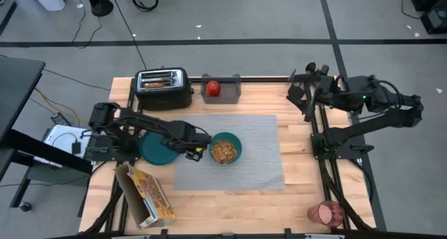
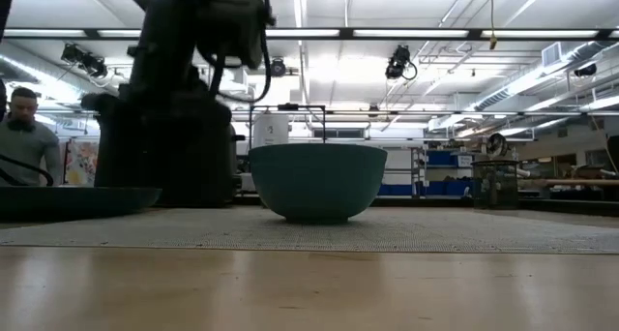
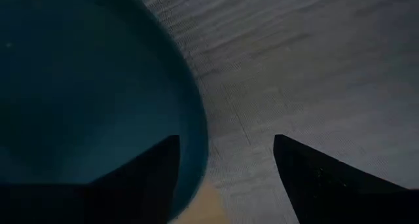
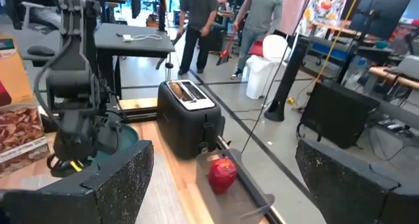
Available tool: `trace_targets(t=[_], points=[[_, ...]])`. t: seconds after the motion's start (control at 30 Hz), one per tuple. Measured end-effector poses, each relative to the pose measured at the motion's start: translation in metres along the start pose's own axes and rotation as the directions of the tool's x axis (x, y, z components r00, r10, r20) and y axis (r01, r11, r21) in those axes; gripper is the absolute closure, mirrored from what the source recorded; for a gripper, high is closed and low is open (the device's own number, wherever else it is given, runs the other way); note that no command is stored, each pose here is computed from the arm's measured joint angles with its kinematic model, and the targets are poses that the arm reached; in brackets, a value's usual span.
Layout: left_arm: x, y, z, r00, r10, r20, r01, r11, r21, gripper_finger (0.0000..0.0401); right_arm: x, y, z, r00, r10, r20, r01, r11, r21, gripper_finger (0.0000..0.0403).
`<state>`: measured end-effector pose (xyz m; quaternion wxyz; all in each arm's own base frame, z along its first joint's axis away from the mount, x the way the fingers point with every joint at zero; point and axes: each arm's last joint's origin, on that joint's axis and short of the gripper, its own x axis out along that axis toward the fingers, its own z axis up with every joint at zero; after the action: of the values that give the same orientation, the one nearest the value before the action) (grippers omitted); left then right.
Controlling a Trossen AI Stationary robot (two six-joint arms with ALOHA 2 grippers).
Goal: Arrange a breakfast setting
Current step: Put the blue plate on the bottom left of the placemat
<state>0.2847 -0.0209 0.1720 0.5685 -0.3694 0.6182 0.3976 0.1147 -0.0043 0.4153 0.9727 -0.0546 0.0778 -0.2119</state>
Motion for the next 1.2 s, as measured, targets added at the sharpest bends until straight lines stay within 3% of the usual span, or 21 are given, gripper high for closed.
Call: trace_targets(t=[0.4,0.77,1.0,1.2], points=[[0.030,0.019,-0.003,0.999,0.028,-0.021,-0.029,0.999,-0.041,0.0261,-0.001,0.000,-0.004,0.999,0.004,-0.032,-0.004,1.000,-0.004,0.0028],[0.031,0.014,-0.021,0.999,0.040,0.036,-0.043,0.996,0.083,0.0379,-0.001,-0.001,-0.004,0.999,-0.015,-0.033,0.015,1.000,-0.008,0.0028],[-0.005,-0.003,-0.036,0.996,0.008,0.093,-0.035,0.956,0.292,0.0386,-0.001,-0.002,-0.004,0.996,-0.076,-0.036,0.074,0.996,-0.050,0.0028],[-0.055,-0.006,-0.065,0.984,-0.071,0.166,-0.023,0.862,0.506,0.0386,-0.001,-0.004,-0.004,0.993,-0.111,-0.040,0.109,0.992,-0.058,0.0028]])
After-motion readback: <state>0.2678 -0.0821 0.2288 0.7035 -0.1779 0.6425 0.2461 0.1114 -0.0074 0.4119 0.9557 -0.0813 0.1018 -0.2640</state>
